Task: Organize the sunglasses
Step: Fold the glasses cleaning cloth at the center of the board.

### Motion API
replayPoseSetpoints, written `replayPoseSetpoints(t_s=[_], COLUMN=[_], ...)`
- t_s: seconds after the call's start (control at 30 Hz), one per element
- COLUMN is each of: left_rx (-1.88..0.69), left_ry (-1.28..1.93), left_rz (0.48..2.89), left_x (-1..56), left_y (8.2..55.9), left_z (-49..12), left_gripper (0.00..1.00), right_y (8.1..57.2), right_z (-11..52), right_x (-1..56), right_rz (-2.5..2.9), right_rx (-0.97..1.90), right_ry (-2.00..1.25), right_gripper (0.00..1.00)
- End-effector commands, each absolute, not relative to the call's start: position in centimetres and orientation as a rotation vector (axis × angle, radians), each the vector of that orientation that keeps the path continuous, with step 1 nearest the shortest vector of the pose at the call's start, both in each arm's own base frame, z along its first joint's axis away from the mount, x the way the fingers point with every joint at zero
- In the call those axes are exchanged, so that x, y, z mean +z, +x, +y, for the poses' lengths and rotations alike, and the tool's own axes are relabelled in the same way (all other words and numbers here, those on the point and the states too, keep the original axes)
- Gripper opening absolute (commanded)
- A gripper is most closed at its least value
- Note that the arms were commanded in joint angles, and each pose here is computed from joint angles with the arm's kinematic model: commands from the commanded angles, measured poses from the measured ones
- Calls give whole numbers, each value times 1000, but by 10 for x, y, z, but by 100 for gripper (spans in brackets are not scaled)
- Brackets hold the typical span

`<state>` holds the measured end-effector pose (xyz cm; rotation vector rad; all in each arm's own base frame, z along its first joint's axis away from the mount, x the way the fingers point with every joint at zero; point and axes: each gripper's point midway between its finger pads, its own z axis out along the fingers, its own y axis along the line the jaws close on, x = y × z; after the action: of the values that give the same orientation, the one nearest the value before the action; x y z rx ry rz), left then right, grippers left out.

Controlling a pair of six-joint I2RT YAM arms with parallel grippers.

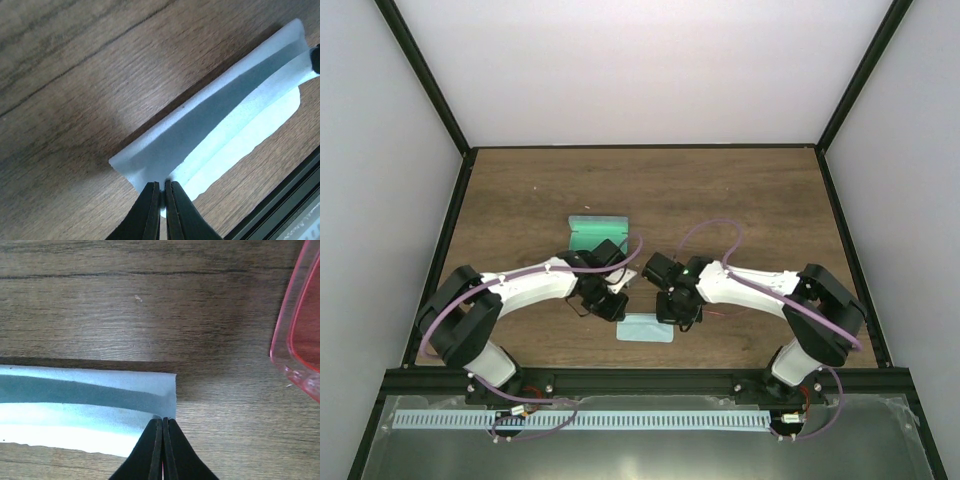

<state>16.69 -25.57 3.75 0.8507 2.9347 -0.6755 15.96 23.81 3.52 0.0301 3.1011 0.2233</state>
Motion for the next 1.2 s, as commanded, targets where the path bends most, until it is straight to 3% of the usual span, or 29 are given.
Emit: replayPoseSetpoints(t_s=[0.0, 0.53, 0.8, 1.0, 1.17], left_rx=[-702, -695, -668, -697, -676], left_ry=[853, 856, 867, 880, 869], left_rz=[2971, 2986, 3015, 2991, 2971], left_x=[33, 26, 18, 24, 30], left_y=[156, 153, 150, 150, 154], left_z=[-254, -251, -246, -249, -248], left_gripper=[4, 4, 5, 19, 23], right_y=[159, 153, 154, 157, 162], right_z=[244, 242, 246, 248, 251], right_x=[42, 35, 38, 45, 52], right_rz=[3084, 3104, 3101, 3083, 3060], right_rx=[266, 244, 262, 280, 290], right_ry=[44, 41, 33, 27, 24], right_gripper=[1, 1, 7, 11, 12])
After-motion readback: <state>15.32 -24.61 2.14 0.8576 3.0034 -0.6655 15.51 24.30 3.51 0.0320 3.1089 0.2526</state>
